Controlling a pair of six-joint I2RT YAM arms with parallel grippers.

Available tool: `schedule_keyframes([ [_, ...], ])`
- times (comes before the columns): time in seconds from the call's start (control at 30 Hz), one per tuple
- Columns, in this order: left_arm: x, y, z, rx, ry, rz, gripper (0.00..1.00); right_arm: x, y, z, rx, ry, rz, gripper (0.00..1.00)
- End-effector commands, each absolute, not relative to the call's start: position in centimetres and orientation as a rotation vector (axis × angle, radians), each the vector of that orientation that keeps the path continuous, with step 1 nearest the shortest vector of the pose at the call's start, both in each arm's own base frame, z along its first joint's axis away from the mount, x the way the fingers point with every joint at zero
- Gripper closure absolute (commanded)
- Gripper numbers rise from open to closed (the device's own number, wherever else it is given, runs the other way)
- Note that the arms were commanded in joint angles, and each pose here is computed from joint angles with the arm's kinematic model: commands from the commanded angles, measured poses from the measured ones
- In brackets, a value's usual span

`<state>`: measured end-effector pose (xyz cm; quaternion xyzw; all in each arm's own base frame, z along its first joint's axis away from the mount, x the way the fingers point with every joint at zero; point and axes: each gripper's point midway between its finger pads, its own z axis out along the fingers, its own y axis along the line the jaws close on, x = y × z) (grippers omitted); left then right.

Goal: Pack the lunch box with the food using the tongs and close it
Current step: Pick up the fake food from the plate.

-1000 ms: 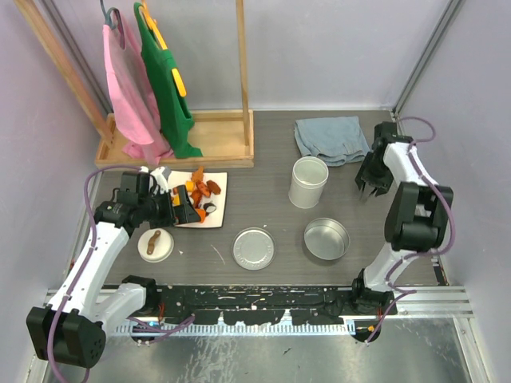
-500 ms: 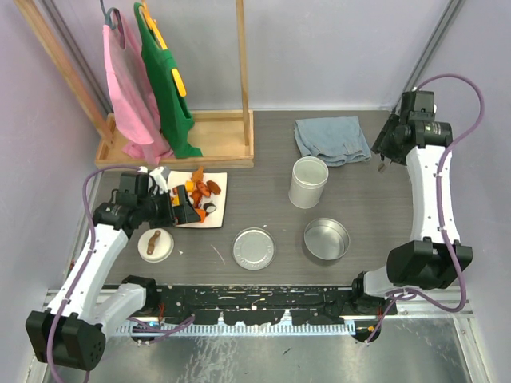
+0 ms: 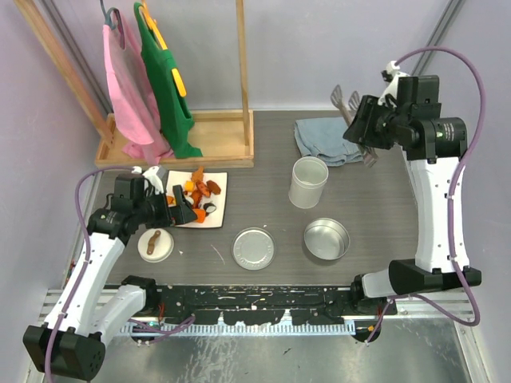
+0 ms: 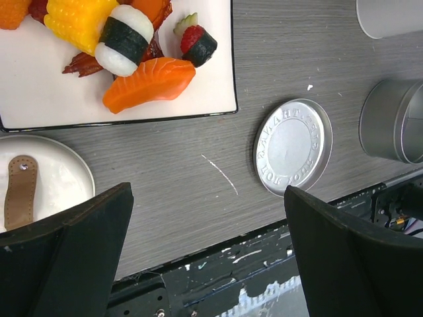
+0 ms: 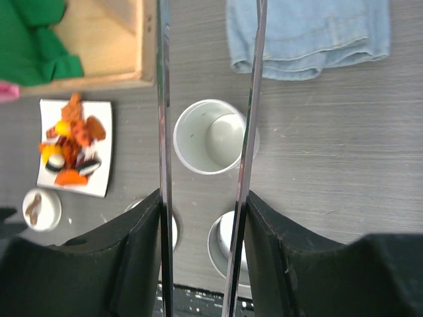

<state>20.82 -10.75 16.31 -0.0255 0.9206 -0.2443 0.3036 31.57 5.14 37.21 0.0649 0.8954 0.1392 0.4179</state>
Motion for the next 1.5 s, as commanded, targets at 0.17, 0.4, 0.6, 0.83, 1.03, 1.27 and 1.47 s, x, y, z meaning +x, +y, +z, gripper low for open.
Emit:
schedule_keyframes([
  [0.17,21.2,-10.3,17.0,-0.078,2.406,-0.612,0.02,28.6,11.9,37.8,-0.187,2.275,0.353,0.56],
  [0.4,21.3,-9.5,17.6,-0.105,2.368,-0.560,0.02,26.3,19.2,32.7,-0.512,2.389,0.161,0.57],
  [0.6,21.3,-7.9,18.6,-0.161,2.295,-0.465,0.02,24.8,23.8,29.3,-0.724,2.382,0.096,0.60],
  [0.83,21.1,-5.2,19.7,-0.258,2.207,-0.316,0.02,23.6,27.2,25.1,-0.890,2.381,0.152,0.59],
  [1.03,21.1,-3.9,20.1,-0.310,2.168,-0.251,0.02,22.8,31.1,22.3,-0.911,2.330,0.415,0.56],
  [1.27,20.6,-2.5,19.9,-0.373,2.173,-0.169,0.02,21.5,35.1,22.0,-0.917,2.280,0.686,0.55],
  [1.47,20.4,-2.3,20.0,-0.383,2.155,-0.161,0.02,20.9,35.3,20.2,-0.945,2.308,0.670,0.53],
])
